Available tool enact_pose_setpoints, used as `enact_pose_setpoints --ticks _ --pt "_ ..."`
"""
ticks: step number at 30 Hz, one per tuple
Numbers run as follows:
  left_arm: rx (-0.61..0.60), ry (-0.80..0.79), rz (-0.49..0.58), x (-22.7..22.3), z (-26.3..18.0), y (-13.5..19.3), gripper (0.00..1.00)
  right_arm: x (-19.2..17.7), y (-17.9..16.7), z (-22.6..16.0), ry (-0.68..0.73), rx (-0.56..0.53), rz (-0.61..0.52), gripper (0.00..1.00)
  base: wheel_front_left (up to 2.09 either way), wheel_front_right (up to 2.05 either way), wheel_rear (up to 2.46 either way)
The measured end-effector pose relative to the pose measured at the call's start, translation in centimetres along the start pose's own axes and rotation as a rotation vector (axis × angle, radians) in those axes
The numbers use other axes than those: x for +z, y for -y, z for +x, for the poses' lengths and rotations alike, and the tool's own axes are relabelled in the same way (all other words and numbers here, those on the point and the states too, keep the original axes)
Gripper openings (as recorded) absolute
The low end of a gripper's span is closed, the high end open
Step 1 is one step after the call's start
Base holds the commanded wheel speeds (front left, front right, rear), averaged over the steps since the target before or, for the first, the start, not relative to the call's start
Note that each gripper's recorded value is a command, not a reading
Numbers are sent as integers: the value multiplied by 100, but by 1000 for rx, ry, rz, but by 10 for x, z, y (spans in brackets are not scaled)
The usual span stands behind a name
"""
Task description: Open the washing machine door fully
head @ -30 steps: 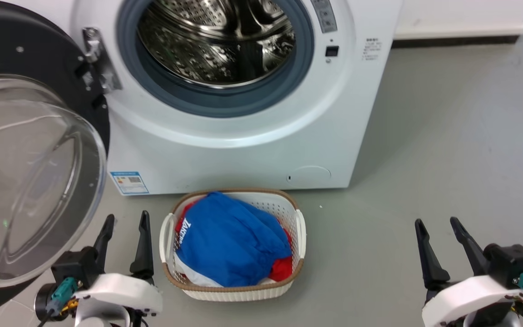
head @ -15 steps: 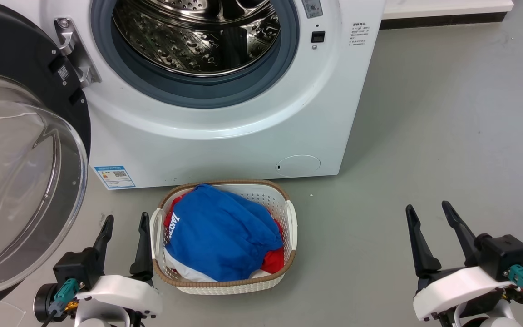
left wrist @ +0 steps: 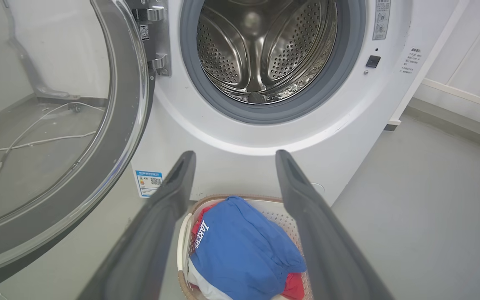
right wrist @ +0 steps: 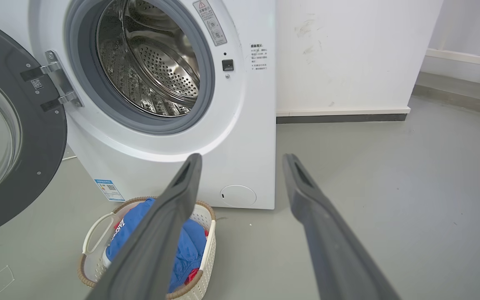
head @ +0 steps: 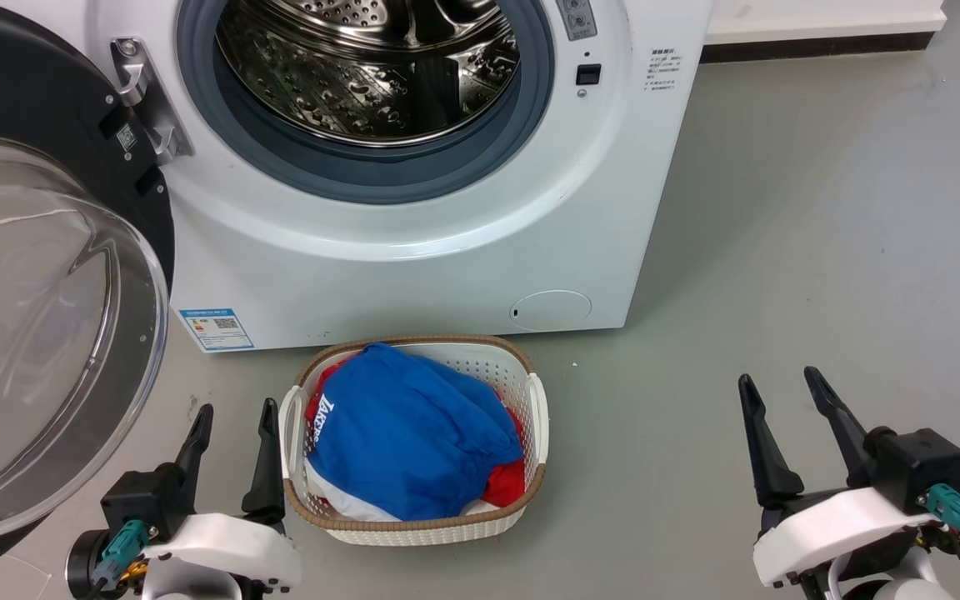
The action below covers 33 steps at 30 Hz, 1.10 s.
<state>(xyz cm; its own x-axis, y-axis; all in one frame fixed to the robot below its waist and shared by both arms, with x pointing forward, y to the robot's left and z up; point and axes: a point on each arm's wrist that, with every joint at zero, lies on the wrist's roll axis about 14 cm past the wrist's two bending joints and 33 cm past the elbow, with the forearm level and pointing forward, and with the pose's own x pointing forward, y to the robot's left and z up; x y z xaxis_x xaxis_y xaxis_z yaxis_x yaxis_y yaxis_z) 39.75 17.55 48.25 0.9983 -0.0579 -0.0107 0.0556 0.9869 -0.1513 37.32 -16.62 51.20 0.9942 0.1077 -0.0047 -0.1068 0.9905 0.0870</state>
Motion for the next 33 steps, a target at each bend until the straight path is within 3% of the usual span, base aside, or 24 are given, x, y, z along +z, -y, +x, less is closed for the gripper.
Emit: enact_pose_setpoints --ticks 11,12,16,33 --pt "4 2 2 1 -1 -1 100 -1 0 -1 0 1 3 100 0 0 0" --pt "3 2 3 1 -1 -1 0 -1 0 -1 0 0 3 0 0 0 0" --pt "19 -42 -21 -12 -6 -2 0 -14 0 -6 -40 -5 26 0 0 0 0" --pt "89 -94 -325 -18 -9 -12 0 -19 8 -6 -39 -42 355 0 0 0 0"
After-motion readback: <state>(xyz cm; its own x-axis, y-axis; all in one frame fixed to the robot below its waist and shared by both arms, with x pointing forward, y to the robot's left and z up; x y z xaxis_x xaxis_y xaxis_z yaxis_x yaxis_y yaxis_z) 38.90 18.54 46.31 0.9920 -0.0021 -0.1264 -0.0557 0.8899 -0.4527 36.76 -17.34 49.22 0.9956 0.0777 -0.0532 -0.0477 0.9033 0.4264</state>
